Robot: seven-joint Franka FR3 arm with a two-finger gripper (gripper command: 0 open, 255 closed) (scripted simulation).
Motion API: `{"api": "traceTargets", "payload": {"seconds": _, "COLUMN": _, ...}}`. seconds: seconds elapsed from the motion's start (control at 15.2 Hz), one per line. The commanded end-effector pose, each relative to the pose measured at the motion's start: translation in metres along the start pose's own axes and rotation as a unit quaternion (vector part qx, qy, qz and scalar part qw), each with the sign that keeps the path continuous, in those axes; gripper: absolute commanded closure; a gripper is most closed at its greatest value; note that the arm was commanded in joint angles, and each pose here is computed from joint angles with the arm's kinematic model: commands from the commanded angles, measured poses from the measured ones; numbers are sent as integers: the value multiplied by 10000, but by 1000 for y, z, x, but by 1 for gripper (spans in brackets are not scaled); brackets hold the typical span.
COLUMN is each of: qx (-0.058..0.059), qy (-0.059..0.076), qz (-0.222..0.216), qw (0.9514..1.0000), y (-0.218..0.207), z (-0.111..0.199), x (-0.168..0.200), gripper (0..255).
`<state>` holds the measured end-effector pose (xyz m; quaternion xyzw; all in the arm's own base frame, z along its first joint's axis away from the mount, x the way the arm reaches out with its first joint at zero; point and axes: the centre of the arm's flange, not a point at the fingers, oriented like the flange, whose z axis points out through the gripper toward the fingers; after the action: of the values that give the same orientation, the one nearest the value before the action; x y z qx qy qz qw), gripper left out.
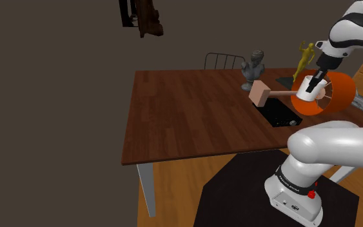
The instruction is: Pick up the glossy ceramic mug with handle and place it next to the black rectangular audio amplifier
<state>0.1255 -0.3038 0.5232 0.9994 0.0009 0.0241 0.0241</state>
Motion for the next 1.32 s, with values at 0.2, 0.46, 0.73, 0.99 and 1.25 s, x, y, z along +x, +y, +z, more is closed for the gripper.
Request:
{"api": "traceTargets", "payload": {"seconds": 0.2, "qx": -3, "qy": -4, "qz": -7, "qw": 10000, "y": 48, "z": -1, "x": -44, "gripper": 255}}
{"api": "traceTargets", "payload": {"seconds": 0.46, "qx": -3, "qy": -4, "qz": -7, "qw": 10000, "y": 87, "z": -1, "x": -80, "gripper": 255}}
{"api": "traceTargets", "payload": {"seconds": 0.73, "qx": -3, "qy": -4, "qz": -8, "qw": 10000, "y": 109, "z": 5, "x": -100, "gripper": 255}}
{"api": "traceTargets", "payload": {"seconds": 0.99, "qx": -3, "qy": -4, "qz": -8, "qw": 10000, "y": 108, "z": 26, "x": -101, "gripper": 255}}
{"api": "traceTargets", "payload": {"seconds": 1.25, "qx": -3, "qy": -4, "qz": -8, "qw": 10000, "y": 107, "z": 47, "x": -102, "gripper": 255}}
